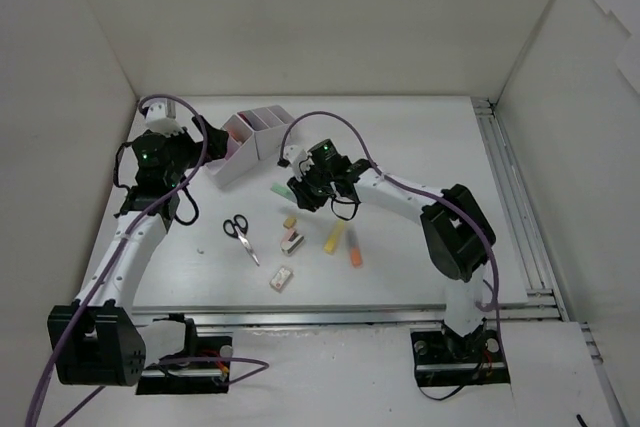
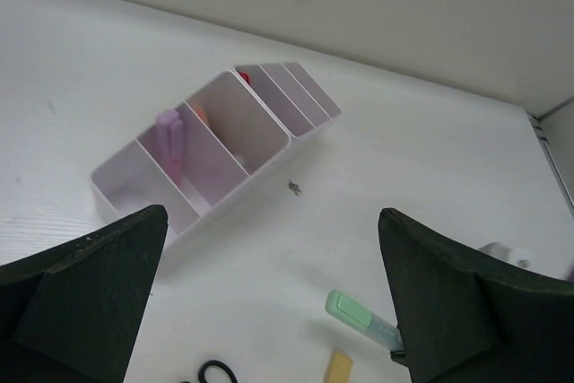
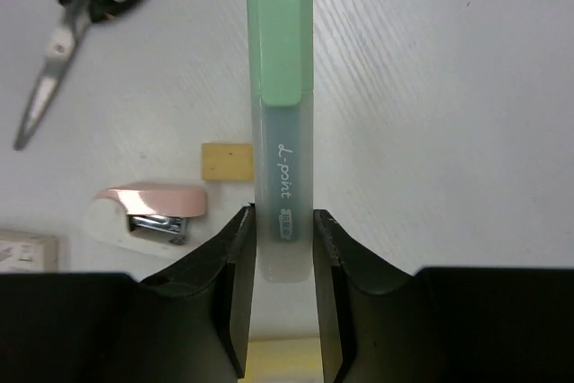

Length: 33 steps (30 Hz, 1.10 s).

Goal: Sort the stationery into containers
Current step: Pick up the stationery from the center of the board, then place the stationery in the storage box.

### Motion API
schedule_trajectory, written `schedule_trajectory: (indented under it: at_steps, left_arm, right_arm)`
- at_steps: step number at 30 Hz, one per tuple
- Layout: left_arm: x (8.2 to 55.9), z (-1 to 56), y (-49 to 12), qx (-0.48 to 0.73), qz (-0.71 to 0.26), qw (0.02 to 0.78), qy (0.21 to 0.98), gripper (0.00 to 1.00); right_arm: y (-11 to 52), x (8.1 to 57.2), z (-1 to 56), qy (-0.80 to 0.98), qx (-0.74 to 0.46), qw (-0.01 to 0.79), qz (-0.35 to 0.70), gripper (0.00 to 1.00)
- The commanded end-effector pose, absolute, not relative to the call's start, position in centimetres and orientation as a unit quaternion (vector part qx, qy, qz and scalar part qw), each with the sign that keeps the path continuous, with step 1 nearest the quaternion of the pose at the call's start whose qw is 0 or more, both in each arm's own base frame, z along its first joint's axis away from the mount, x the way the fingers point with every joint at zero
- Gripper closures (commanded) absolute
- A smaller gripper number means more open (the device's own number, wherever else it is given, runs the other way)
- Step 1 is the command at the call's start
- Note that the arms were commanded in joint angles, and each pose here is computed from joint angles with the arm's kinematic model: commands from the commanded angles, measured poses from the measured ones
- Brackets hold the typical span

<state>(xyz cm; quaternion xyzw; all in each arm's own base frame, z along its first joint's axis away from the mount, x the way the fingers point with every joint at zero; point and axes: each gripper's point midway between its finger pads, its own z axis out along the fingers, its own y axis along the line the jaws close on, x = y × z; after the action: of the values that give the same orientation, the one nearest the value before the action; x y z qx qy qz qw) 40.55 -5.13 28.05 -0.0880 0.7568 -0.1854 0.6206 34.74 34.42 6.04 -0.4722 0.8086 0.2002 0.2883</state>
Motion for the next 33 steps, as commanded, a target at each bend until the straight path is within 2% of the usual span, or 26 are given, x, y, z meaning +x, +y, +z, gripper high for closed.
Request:
schedule_trajectory:
  at_steps: [1,3,10,17,19,20,23,24,25,26,27,29,30,31,32,33]
  left_arm:
    - [40.0,28.4,-9.5,-0.049,-0.274,0.604,0.747,0.00]
    - [39.8,28.0,-10.7,-0.044,-0.297,0.595,0.745,0.00]
    - [39.5,28.3,-15.0,-0.017,-0.362,0.587,0.724,0.01]
    - [39.6,28.1,-17.4,-0.002,-0.403,0.569,0.717,0.00]
    - [39.5,28.2,-17.9,0.004,-0.410,0.567,0.715,0.04]
    - [39.6,27.9,-18.0,0.003,-0.410,0.564,0.717,0.08]
    - [39.7,27.8,-18.5,0.008,-0.415,0.560,0.717,0.39]
    - [39.6,27.9,-18.5,0.009,-0.416,0.561,0.716,0.57]
    - [39.7,27.9,-18.6,0.009,-0.417,0.560,0.715,0.66]
    - [39.7,28.2,-18.6,0.010,-0.418,0.562,0.713,0.82]
    - [39.7,28.2,-18.6,0.012,-0.418,0.562,0.713,0.89]
    - [39.8,28.5,-18.6,0.015,-0.416,0.566,0.712,1.00]
    - [39.8,28.9,-18.5,0.017,-0.414,0.569,0.710,1.00]
    - [39.9,29.1,-18.4,0.023,-0.408,0.575,0.708,1.00]
    - [40.1,29.0,-18.2,0.020,-0.399,0.577,0.712,1.00]
    - [40.5,29.6,-17.5,0.017,-0.388,0.587,0.710,1.00]
  right_arm:
    - [37.9,35.3,16.3,0.732,-0.426,0.451,0.282,1.00]
    - [38.5,34.5,19.4,0.707,-0.400,0.488,0.319,1.00]
    - [40.2,31.3,22.9,0.665,-0.383,0.512,0.386,1.00]
    - [40.6,32.9,25.3,0.667,-0.331,0.551,0.376,1.00]
    - [40.8,33.4,26.4,0.659,-0.315,0.570,0.376,1.00]
    - [40.9,33.5,26.7,0.656,-0.311,0.574,0.378,1.00]
    - [41.3,33.8,27.8,0.651,-0.297,0.584,0.384,1.00]
    - [41.3,34.3,28.2,0.652,-0.287,0.590,0.380,1.00]
    - [41.5,34.3,27.9,0.656,-0.283,0.586,0.383,1.00]
    - [41.5,34.6,28.0,0.657,-0.279,0.589,0.380,1.00]
    - [41.3,34.8,28.1,0.658,-0.274,0.590,0.378,0.97]
    - [41.4,35.0,27.8,0.662,-0.269,0.588,0.379,0.90]
    - [41.4,35.0,27.7,0.664,-0.268,0.587,0.378,0.74]
    - [41.2,35.1,27.7,0.666,-0.264,0.589,0.374,0.64]
    - [40.9,35.3,27.8,0.667,-0.259,0.594,0.368,0.49]
    - [40.6,35.2,27.1,0.672,-0.262,0.592,0.361,0.15]
